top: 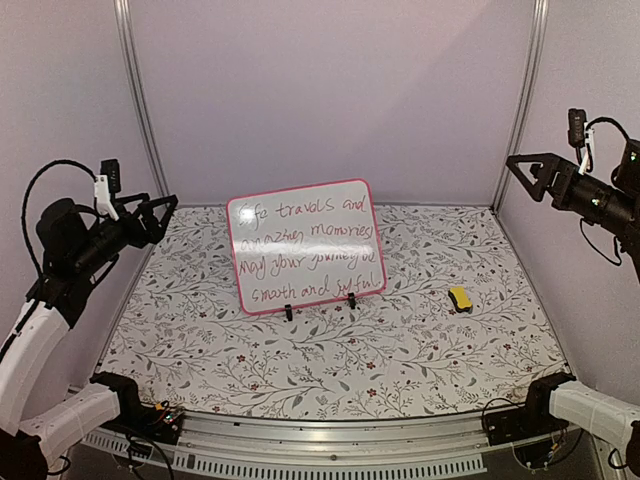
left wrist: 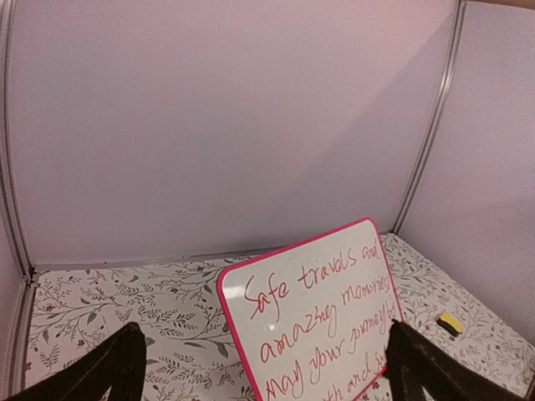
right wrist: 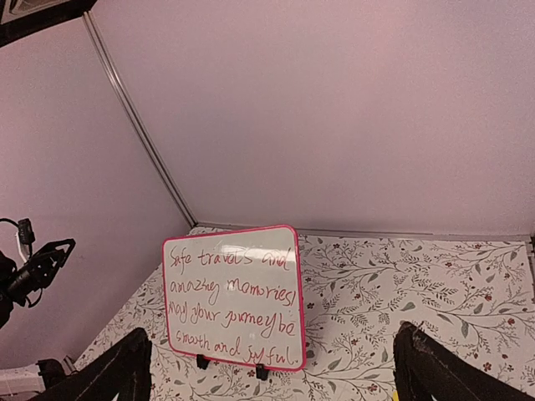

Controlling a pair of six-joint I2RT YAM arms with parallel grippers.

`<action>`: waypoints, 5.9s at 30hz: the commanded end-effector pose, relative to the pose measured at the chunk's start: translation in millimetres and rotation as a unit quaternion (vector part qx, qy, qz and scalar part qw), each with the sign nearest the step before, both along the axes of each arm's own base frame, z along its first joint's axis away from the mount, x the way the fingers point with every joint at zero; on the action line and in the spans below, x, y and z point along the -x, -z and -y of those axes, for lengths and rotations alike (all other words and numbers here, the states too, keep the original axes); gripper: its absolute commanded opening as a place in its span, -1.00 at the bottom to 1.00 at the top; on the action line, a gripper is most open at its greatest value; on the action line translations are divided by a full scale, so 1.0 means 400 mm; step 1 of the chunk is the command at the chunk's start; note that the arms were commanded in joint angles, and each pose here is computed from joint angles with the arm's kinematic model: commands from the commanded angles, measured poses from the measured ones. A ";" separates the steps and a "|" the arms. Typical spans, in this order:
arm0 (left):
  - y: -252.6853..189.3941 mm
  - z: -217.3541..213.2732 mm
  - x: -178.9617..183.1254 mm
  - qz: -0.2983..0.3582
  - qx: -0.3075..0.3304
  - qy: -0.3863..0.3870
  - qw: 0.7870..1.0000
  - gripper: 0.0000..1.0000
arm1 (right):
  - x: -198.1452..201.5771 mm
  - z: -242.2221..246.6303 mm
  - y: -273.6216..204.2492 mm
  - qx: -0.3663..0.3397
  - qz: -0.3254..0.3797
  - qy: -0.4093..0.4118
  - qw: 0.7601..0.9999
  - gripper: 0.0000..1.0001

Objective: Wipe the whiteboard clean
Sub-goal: Pick up the whiteboard eraser from the corner of the board.

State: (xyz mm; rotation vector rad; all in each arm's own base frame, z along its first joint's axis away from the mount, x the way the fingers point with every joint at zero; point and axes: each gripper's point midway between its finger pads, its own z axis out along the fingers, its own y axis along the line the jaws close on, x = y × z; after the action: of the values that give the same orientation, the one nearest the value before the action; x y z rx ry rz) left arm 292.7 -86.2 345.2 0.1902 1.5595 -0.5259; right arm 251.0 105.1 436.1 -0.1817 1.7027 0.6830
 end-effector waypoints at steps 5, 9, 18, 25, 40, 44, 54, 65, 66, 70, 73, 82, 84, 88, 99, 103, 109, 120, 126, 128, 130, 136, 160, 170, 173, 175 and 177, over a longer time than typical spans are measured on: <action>0.018 0.007 -0.013 -0.016 0.005 0.011 1.000 0.99 | 0.011 -0.031 -0.002 0.006 0.021 -0.043 0.999 0.98; 0.024 0.002 -0.018 -0.023 0.003 0.003 1.000 0.99 | -0.003 -0.049 0.020 0.002 0.001 -0.065 0.998 0.98; 0.036 0.000 -0.026 -0.032 -0.001 -0.003 0.999 0.99 | -0.068 -0.048 0.117 0.007 -0.068 -0.051 0.996 0.98; 0.044 -0.003 -0.032 -0.037 -0.002 -0.008 0.999 0.99 | -0.113 -0.038 0.198 0.020 -0.125 -0.032 0.991 0.98; 0.049 -0.005 -0.036 -0.042 -0.003 -0.011 0.999 0.99 | -0.167 -0.048 0.371 0.055 -0.220 0.018 0.974 0.98; 0.049 -0.007 -0.036 -0.041 -0.004 -0.013 0.999 0.99 | -0.183 -0.050 0.427 0.080 -0.245 0.041 0.965 0.98; 0.048 -0.006 -0.034 -0.040 -0.005 -0.012 0.999 0.99 | -0.204 -0.059 0.582 0.128 -0.306 0.065 0.941 0.98; 0.047 -0.006 -0.033 -0.039 -0.006 -0.012 0.999 0.99 | -0.222 -0.030 0.693 0.159 -0.346 0.104 0.919 0.98; 0.046 -0.006 -0.033 -0.038 -0.006 -0.012 0.999 0.99 | -0.222 -0.029 0.700 0.160 -0.347 0.106 0.918 0.98; 0.048 -0.006 -0.033 -0.039 -0.006 -0.012 0.999 0.99 | -0.224 -0.013 0.739 0.174 -0.358 0.121 0.909 0.98; 0.047 -0.006 -0.033 -0.039 -0.006 -0.012 0.999 0.99 | -0.222 -0.006 0.777 0.184 -0.370 0.126 0.902 0.89; 0.048 -0.005 -0.034 -0.039 -0.005 -0.012 0.999 0.99 | -0.216 0.003 0.863 0.202 -0.395 0.131 0.886 0.66; 0.048 -0.006 -0.034 -0.040 -0.006 -0.012 0.999 0.99 | -0.215 0.009 0.881 0.207 -0.401 0.136 0.882 0.65; 0.048 -0.005 -0.034 -0.040 -0.006 -0.011 0.999 0.99 | -0.216 0.028 0.912 0.218 -0.411 0.157 0.871 0.64; 0.047 -0.003 -0.032 -0.038 -0.007 -0.011 0.999 0.99 | -0.236 0.030 0.970 0.210 -0.426 0.176 0.862 0.60; 0.046 -0.002 -0.030 -0.037 -0.007 -0.010 0.999 0.99 | -0.238 0.037 0.988 0.212 -0.427 0.186 0.859 0.54; 0.043 0.000 -0.028 -0.035 -0.008 -0.009 0.999 0.99 | -0.239 0.052 1.004 0.218 -0.428 0.202 0.854 0.39; 0.045 0.001 -0.027 -0.036 -0.009 -0.010 0.999 0.99 | -0.236 0.054 1.027 0.217 -0.434 0.192 0.853 0.28; 0.044 0.001 -0.027 -0.035 -0.010 -0.011 0.999 0.99 | -0.235 0.054 1.037 0.216 -0.440 0.188 0.851 0.23; 0.043 0.001 -0.027 -0.035 -0.011 -0.011 0.999 0.99 | -0.238 0.055 1.036 0.214 -0.440 0.189 0.851 0.21; 0.043 0.000 -0.027 -0.035 -0.010 -0.012 0.999 0.99 | -0.239 0.056 1.036 0.214 -0.440 0.189 0.851 0.20; 0.046 0.001 -0.028 -0.036 -0.011 -0.011 0.999 0.99 | -0.244 0.056 1.037 0.212 -0.440 0.190 0.852 0.17; 0.044 0.001 -0.028 -0.035 -0.011 -0.011 0.999 0.99 | -0.255 0.056 1.036 0.215 -0.436 0.191 0.853 -0.11; 0.046 0.001 -0.028 -0.036 -0.011 -0.011 0.999 0.99 | -0.255 0.050 1.040 0.212 -0.438 0.186 0.854 -0.40; 0.046 0.000 -0.028 -0.036 -0.011 -0.012 0.999 0.99 | -0.254 0.049 1.039 0.212 -0.437 0.185 0.854 -0.54; 0.045 0.002 -0.028 -0.035 -0.011 -0.011 0.999 0.99 | -0.252 0.050 1.038 0.210 -0.437 0.184 0.855 -0.65; 0.045 0.002 -0.028 -0.036 -0.011 -0.011 0.999 0.99 | -0.251 0.048 1.034 0.208 -0.434 0.183 0.857 -0.67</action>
State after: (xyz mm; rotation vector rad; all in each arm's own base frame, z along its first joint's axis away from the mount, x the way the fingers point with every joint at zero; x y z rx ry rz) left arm 306.5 -84.4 321.1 0.1545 1.6492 -0.5057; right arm 346.2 84.4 18.7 0.1843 2.6782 0.0411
